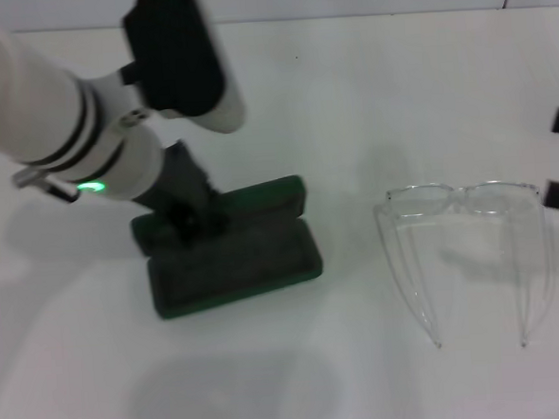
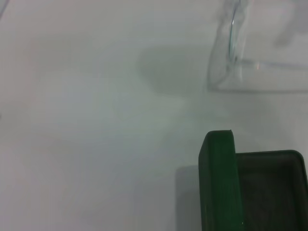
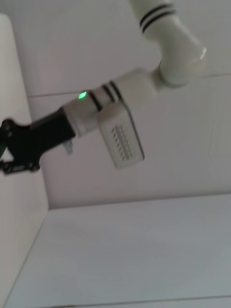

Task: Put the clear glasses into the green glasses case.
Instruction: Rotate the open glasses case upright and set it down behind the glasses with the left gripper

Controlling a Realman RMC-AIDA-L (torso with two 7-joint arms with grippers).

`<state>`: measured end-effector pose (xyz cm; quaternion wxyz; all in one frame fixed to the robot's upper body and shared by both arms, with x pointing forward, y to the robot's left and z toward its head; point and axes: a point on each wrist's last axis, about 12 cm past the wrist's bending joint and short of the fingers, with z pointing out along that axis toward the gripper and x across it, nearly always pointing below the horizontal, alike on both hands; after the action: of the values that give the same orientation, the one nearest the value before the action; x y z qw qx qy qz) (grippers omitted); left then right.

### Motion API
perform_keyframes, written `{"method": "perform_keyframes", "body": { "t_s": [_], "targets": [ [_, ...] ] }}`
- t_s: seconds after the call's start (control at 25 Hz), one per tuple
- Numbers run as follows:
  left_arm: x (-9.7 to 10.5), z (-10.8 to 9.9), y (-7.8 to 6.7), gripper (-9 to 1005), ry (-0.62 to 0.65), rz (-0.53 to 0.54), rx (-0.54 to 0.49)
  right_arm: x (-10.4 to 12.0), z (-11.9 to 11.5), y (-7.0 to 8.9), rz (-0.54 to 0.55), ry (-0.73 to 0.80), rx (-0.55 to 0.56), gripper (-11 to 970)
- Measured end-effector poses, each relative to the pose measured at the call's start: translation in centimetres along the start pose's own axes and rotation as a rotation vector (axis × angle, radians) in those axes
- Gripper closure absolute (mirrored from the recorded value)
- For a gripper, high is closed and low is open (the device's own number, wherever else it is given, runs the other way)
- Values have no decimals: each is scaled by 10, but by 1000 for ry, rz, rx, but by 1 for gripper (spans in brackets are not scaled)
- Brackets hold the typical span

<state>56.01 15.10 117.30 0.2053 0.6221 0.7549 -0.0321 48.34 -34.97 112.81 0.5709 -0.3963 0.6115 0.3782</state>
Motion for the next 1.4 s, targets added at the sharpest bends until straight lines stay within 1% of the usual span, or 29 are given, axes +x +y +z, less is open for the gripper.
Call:
{"method": "perform_keyframes", "body": {
  "t_s": [0.16, 0.32, 0.48, 0.64, 0.76, 1.04, 1.4],
  "targets": [
    [-15, 4, -2, 791, -18, 61, -23, 3, -13, 14, -1, -28, -27, 103],
    [-25, 8, -4, 791, -20, 106, -28, 7, -22, 24, 18, -31, -27, 103],
    [-38, 14, -2, 790, -22, 149, -33, 12, -33, 32, 37, -38, -14, 103],
    [-48, 17, 2, 790, -27, 174, -40, 15, -38, 39, 42, -61, -18, 103],
    [-54, 19, 4, 789, -36, 187, -50, 15, -39, 40, 44, -62, -17, 102],
    [-66, 28, 3, 789, -52, 223, -53, 16, -40, 42, 47, -63, -18, 102],
    [-69, 30, 2, 788, -63, 226, -56, 16, -40, 42, 47, -65, -19, 103]
  ]
}}
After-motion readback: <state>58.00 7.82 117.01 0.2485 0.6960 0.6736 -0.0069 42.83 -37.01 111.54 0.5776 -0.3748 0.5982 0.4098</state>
